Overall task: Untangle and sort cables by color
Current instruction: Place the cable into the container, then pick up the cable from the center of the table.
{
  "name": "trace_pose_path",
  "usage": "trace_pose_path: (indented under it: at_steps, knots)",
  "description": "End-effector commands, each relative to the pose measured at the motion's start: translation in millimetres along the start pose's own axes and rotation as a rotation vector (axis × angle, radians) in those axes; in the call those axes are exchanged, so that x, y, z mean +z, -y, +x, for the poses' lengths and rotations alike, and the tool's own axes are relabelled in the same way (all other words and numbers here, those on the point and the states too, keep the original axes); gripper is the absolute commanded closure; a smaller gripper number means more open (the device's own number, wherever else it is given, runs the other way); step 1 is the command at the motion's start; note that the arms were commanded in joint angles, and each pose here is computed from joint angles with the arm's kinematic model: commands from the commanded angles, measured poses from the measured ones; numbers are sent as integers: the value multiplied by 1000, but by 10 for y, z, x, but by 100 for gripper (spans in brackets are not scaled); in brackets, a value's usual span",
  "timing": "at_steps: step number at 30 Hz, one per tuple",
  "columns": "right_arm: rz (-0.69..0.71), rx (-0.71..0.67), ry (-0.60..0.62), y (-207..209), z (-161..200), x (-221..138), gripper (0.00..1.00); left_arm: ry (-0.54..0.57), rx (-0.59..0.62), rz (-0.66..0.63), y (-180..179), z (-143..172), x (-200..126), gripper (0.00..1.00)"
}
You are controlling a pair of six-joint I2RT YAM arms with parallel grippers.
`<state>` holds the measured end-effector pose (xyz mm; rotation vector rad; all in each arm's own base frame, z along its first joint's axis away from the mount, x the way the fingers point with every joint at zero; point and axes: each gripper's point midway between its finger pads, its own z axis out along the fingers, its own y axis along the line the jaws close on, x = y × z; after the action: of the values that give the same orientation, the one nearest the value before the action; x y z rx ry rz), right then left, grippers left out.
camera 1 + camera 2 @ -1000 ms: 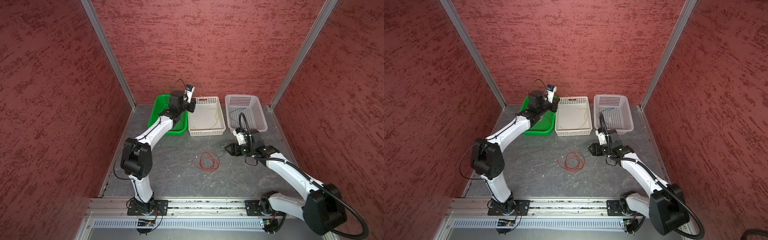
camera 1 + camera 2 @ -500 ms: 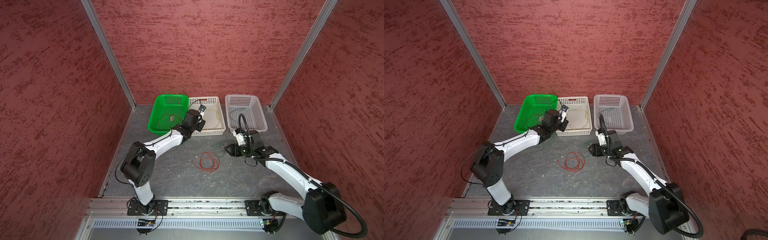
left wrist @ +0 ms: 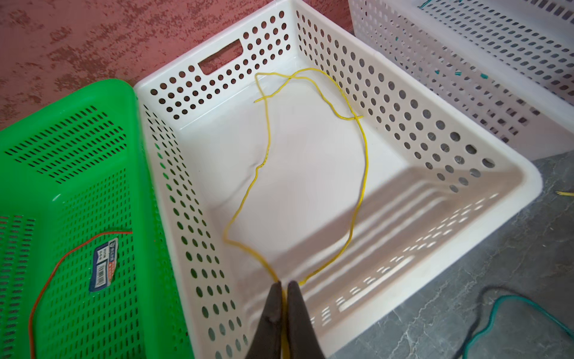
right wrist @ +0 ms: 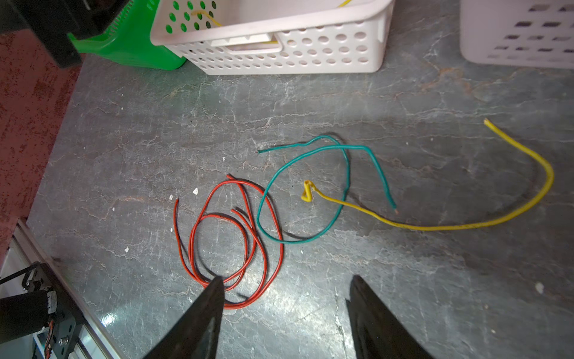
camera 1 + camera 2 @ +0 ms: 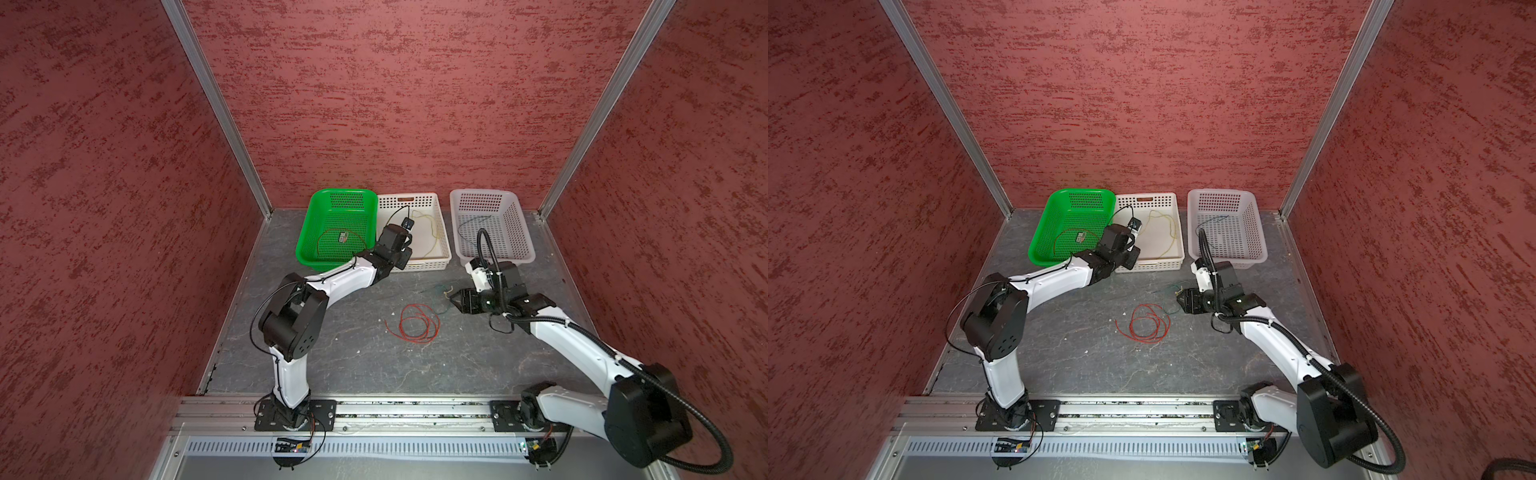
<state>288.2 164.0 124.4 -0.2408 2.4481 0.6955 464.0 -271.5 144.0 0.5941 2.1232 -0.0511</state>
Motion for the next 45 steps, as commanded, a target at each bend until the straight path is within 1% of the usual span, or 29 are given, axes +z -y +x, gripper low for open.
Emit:
trace_pose_path:
  at_steps: [1,4,8,12,18,21,23,25,30,33,38,42,45]
  knots:
    - [-2,-7,36,-2,-75,-43,35,-4,-61,49,-28,-93,24,69]
    - [5,-8,45,2,-96,-64,35,16,-125,114,-72,-201,41,54]
    - [4,-8,44,-5,-99,-67,35,37,-171,188,-93,-320,6,37]
    - [15,-8,41,14,-98,-58,35,88,-189,258,-42,-463,-176,28]
    - [16,-10,32,19,-118,-20,36,177,-208,347,-33,-681,-619,26]
    - [23,-12,28,37,-117,0,36,216,-194,352,-73,-747,-859,25]
    - [26,-10,25,48,-116,19,36,230,-179,348,-101,-764,-953,24]
    - [22,-11,25,47,-121,39,37,213,-173,350,-123,-753,-949,26]
    - [10,-3,24,24,-164,77,38,78,-204,352,-115,-637,-729,34]
    - [39,-2,26,65,-176,57,38,66,-221,373,-69,-615,-694,35]
    - [58,-5,16,115,-143,91,38,85,-224,447,65,-560,-845,35]
    - [79,-6,18,193,-138,193,40,64,-196,494,205,-329,-1027,35]
    - [105,-12,43,266,-187,268,43,45,-192,516,262,-105,-1171,35]
